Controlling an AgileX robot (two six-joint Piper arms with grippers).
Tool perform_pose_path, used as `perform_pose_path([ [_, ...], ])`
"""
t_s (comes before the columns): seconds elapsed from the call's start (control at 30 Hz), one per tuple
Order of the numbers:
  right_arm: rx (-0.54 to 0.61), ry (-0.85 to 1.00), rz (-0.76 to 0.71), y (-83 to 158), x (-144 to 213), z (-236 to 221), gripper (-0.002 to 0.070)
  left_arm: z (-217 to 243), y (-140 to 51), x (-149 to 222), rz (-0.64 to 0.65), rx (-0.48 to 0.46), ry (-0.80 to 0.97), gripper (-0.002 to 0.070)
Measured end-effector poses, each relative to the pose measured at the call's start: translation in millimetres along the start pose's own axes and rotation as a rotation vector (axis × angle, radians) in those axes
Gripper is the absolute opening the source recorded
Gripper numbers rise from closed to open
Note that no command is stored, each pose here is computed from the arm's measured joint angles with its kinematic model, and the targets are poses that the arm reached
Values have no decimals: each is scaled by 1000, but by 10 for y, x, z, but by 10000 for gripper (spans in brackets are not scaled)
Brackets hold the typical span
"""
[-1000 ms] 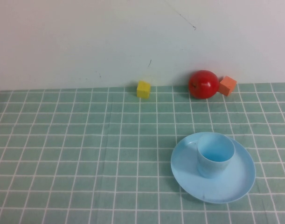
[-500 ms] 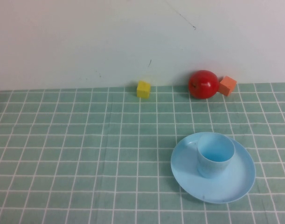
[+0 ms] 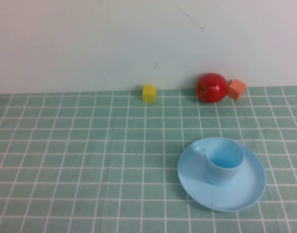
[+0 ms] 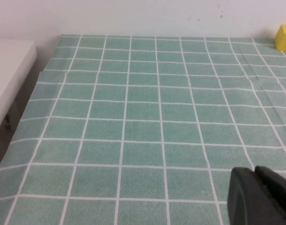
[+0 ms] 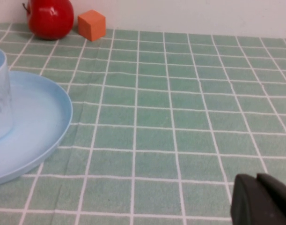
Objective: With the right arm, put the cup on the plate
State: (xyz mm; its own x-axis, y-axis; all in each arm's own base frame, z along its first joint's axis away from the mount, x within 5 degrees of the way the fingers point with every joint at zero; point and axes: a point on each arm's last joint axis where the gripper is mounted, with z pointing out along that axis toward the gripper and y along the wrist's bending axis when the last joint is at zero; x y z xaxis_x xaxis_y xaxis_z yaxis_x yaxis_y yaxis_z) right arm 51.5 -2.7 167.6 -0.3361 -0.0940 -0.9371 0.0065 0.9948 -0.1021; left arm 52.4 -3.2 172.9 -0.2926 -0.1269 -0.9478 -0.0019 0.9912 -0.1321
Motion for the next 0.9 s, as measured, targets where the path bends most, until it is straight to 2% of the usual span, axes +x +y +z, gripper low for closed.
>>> perform_pose_path([
  [0.9, 17, 3, 24, -15, 3, 0, 3, 0, 0, 0, 0, 0, 0, -3],
])
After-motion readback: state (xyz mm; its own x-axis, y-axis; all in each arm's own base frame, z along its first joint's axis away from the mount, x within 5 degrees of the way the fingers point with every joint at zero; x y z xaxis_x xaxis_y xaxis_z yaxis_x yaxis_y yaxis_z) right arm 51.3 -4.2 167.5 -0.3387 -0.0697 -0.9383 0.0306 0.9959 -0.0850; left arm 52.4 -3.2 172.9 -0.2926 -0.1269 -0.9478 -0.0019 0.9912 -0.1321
